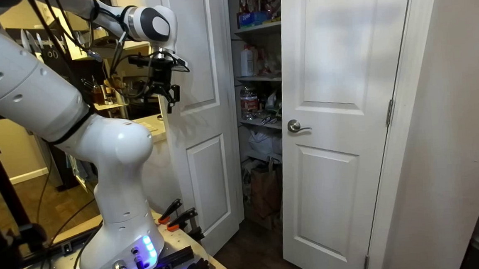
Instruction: Close the door on the left
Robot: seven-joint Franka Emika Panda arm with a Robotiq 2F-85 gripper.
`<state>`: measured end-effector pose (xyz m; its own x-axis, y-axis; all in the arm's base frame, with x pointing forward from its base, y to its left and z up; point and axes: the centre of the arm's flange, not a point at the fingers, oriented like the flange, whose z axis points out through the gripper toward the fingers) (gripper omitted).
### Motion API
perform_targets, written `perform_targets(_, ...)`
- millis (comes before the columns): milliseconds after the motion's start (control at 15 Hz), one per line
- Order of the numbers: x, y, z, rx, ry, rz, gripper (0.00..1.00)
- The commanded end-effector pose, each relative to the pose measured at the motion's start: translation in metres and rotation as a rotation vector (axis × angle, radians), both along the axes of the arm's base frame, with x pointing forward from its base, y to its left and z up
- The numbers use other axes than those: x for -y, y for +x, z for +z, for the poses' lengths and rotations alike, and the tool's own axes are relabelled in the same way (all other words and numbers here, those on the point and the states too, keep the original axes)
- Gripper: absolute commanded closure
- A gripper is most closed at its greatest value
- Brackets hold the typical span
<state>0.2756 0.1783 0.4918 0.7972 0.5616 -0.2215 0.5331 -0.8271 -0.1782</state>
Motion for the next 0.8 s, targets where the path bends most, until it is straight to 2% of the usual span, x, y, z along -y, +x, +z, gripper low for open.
perform_targets(0, -0.001, 0.002, -0.001, -0.005, 0.0, 0.0, 0.0)
perform_targets(467, -0.001, 0.003, -0.001, -0.008, 0.0, 0.0, 0.0)
perform_targets(733, -0.031, -0.007, -0.001, 0.057, 0.015, -0.006, 0.0)
